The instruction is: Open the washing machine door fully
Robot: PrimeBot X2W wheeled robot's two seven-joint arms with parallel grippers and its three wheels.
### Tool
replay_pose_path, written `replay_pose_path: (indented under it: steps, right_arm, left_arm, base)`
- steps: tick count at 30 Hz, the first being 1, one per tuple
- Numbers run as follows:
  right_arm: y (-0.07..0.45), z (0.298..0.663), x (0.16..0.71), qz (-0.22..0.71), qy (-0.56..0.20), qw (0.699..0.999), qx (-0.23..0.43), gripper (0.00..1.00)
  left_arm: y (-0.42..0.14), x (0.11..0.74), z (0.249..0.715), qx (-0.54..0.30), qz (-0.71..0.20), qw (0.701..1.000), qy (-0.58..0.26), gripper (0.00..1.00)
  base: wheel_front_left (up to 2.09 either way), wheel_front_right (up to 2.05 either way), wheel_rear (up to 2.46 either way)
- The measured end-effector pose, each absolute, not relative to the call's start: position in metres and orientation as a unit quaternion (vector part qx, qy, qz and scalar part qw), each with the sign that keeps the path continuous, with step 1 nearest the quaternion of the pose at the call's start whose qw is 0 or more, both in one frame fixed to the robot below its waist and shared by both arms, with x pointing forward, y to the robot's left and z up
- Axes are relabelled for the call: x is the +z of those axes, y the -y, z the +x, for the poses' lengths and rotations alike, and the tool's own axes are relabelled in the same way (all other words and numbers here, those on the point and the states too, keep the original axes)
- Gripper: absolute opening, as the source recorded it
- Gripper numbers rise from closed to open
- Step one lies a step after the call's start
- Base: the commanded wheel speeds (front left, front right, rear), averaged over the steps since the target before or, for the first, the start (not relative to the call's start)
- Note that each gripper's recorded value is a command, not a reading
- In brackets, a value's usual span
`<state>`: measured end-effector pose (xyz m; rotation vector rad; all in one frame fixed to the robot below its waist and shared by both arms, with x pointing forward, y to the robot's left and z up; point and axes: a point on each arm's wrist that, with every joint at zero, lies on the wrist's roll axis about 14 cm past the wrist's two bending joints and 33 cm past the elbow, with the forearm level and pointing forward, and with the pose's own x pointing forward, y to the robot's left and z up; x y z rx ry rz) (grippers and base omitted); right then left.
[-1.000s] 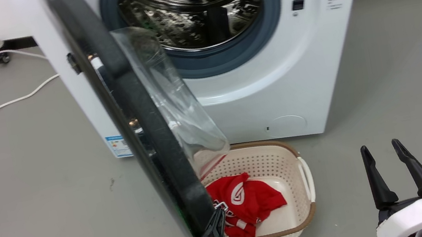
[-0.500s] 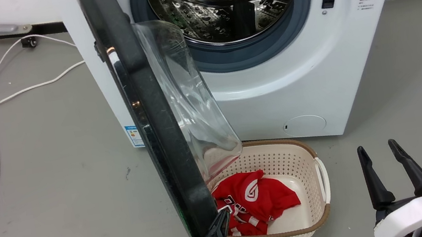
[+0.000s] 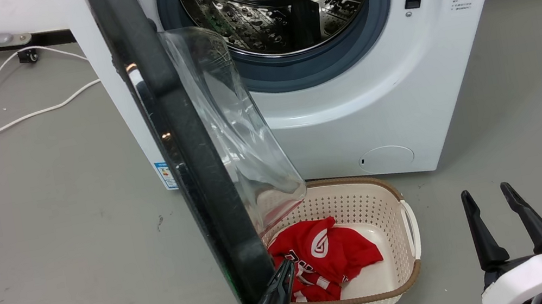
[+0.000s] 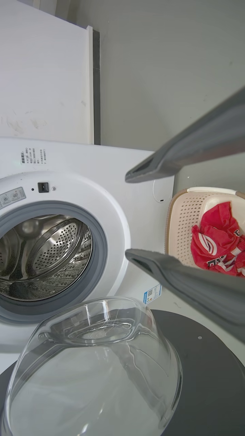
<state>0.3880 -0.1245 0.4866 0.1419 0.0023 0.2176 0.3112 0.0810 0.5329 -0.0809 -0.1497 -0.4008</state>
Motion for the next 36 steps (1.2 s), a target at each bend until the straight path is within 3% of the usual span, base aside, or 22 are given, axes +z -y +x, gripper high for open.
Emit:
replay_pose_path:
  steps: [19,36]
  right_arm:
    - [0.121,0.389,0.488,0.072,0.001,0.991,0.112,1.0]
    - [0.078,0.399,0.487,0.079,-0.005,0.982,0.172,1.0]
  left_arm:
    - [-0.076,0.528,0.31,-0.209,-0.053,0.974,0.064,0.0]
    - [-0.132,0.529,0.289,-0.076,-0.046,0.994,0.071,0.0]
  base:
    - [0.0,0.0,0.0]
    - [0.0,0.0,0.0]
